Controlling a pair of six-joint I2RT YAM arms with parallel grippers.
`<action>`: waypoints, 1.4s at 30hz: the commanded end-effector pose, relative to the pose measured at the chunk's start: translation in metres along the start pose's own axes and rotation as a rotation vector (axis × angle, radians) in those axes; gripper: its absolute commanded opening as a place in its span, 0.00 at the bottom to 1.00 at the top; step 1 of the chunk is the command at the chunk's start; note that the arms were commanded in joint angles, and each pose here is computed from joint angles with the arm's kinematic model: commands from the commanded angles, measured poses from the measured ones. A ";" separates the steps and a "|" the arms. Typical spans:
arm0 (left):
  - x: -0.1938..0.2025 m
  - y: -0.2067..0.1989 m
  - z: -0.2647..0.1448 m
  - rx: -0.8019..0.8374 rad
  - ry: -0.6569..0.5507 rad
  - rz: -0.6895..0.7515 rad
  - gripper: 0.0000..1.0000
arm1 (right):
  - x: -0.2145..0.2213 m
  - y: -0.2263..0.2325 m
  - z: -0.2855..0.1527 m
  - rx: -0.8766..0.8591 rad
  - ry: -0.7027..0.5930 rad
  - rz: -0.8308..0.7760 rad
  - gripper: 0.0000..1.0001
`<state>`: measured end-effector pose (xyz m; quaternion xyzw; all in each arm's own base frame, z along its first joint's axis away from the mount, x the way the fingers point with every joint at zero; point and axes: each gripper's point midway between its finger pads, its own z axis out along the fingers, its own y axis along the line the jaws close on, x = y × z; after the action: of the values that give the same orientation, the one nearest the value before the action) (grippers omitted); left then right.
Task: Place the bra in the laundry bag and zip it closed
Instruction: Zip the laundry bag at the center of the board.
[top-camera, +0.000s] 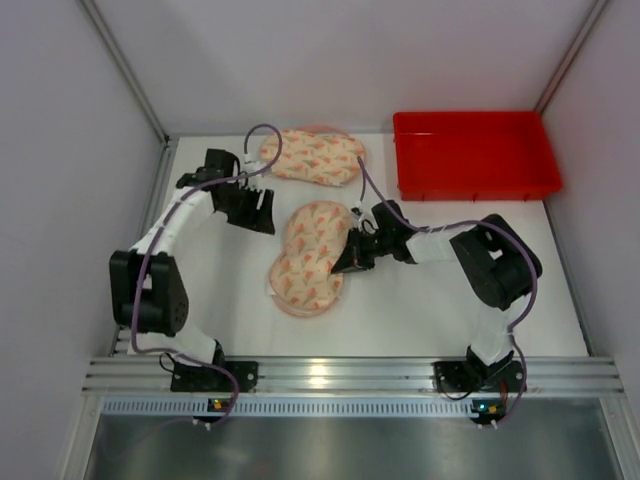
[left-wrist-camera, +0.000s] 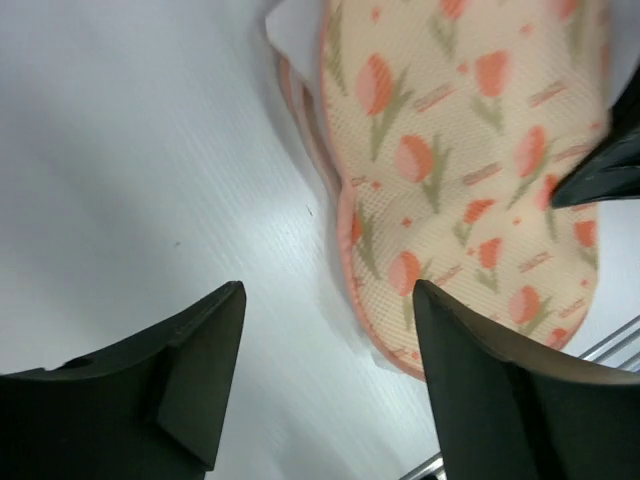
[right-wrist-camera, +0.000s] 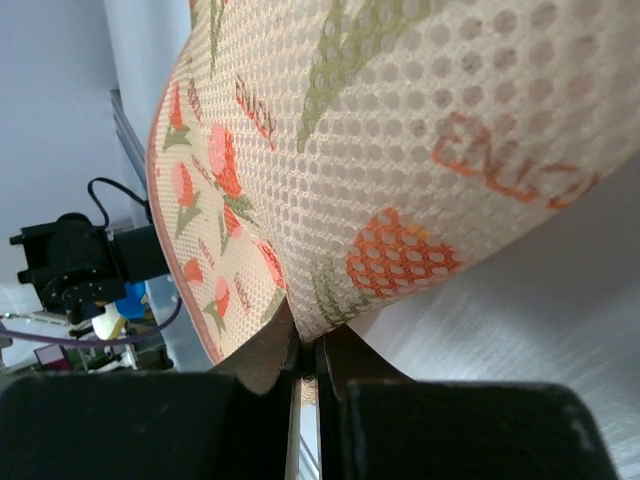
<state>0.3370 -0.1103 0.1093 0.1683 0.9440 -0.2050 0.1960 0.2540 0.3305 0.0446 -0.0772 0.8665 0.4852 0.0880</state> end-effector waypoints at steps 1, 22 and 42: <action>-0.037 -0.022 -0.063 -0.033 -0.236 0.330 0.76 | 0.007 0.016 0.012 0.041 0.057 -0.025 0.00; 0.112 -0.224 -0.018 0.116 0.268 1.549 0.72 | 0.016 0.012 0.028 0.095 0.161 0.008 0.00; 0.115 -0.225 0.082 -0.158 0.708 1.589 0.59 | 0.019 0.009 0.031 0.109 0.175 -0.002 0.00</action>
<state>0.1642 -0.3078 0.0472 0.8201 0.5623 0.1019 -0.0282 0.2344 0.3496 0.0278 -0.0983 0.8993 0.4259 0.0125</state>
